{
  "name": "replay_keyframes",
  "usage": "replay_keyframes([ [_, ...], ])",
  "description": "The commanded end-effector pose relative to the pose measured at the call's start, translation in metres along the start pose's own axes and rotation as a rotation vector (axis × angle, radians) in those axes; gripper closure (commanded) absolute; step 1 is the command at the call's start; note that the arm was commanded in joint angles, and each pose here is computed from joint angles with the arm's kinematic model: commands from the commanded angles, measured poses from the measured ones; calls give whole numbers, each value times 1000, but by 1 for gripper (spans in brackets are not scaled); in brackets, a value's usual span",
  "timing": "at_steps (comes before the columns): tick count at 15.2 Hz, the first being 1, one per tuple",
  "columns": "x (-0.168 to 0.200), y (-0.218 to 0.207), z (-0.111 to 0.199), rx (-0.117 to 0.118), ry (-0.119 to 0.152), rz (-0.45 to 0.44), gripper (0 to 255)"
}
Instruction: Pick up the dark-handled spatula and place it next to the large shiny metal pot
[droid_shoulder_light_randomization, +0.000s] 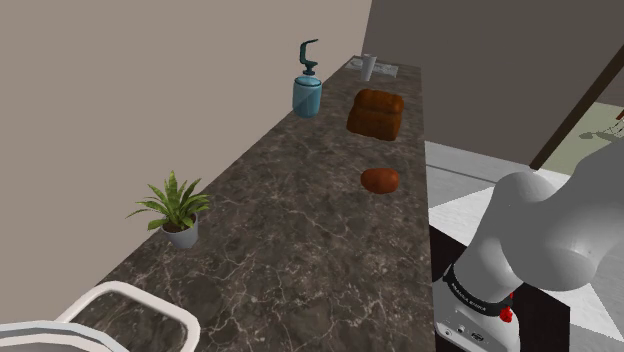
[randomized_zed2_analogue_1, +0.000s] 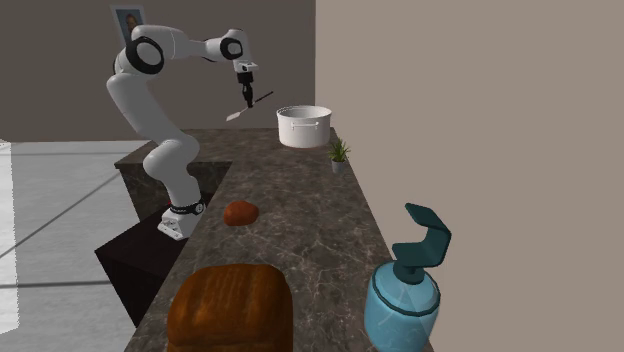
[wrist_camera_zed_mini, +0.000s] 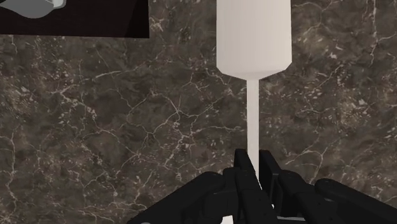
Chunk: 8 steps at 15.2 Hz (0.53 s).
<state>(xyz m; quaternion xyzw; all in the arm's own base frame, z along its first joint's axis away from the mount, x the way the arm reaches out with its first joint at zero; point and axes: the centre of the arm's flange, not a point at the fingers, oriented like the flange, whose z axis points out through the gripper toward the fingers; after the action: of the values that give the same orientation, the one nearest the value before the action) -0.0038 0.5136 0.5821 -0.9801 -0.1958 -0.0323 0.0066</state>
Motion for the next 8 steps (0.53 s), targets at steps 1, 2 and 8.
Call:
replay_keyframes([
  [1,-1,1,12,0,0,0,255],
  [2,-1,1,17,0,0,0,255],
  [8,-3,1,49,0,0,0,255],
])
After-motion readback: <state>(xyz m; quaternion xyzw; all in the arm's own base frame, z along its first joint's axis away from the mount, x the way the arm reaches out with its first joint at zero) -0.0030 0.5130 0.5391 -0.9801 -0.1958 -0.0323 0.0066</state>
